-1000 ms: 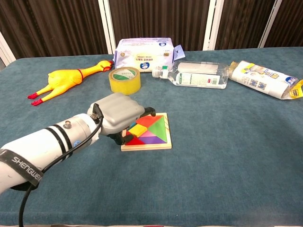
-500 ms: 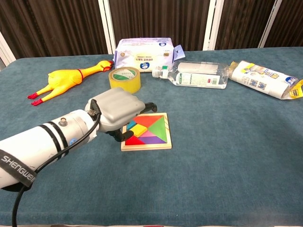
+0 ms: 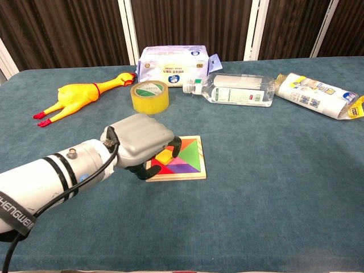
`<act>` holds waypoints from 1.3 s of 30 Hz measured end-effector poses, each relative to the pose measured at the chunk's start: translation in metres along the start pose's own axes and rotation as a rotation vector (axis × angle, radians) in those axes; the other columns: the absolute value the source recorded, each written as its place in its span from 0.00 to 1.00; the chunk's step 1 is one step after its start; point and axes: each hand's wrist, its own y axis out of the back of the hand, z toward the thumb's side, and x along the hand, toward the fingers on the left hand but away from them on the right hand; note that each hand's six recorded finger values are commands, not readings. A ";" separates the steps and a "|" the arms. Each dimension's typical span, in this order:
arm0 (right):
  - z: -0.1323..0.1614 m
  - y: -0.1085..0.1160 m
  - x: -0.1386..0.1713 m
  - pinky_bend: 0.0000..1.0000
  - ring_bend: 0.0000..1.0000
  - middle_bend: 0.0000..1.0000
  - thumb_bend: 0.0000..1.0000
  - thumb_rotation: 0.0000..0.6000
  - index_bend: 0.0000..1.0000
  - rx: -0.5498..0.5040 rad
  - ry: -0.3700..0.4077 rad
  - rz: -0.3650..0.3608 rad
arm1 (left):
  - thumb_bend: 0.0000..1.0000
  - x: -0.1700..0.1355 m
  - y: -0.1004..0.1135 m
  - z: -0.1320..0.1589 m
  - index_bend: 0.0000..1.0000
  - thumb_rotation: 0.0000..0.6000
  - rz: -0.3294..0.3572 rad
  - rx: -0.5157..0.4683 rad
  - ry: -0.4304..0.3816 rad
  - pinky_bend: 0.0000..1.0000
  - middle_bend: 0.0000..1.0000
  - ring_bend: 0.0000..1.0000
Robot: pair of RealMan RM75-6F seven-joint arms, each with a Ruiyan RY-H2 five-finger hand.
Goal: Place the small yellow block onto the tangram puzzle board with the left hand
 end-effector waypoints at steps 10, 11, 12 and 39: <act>-0.001 0.000 0.000 0.00 0.00 0.00 0.18 1.00 0.00 -0.003 0.000 0.000 | 0.49 0.000 -0.002 0.001 0.38 1.00 -0.014 0.010 0.005 1.00 1.00 1.00; 0.000 0.000 0.001 0.00 0.00 0.00 0.18 1.00 0.00 -0.003 0.000 0.000 | 0.48 0.000 -0.003 0.000 0.38 1.00 -0.016 0.011 0.008 1.00 1.00 1.00; 0.000 0.000 0.001 0.00 0.00 0.00 0.18 1.00 0.00 -0.003 0.001 0.000 | 0.49 0.001 -0.003 -0.001 0.39 1.00 -0.016 0.012 0.010 1.00 1.00 1.00; 0.000 0.000 0.002 0.00 0.00 0.00 0.18 1.00 0.00 0.009 0.003 -0.004 | 0.43 -0.048 0.042 -0.036 0.17 1.00 0.191 -0.010 0.018 0.83 0.68 0.72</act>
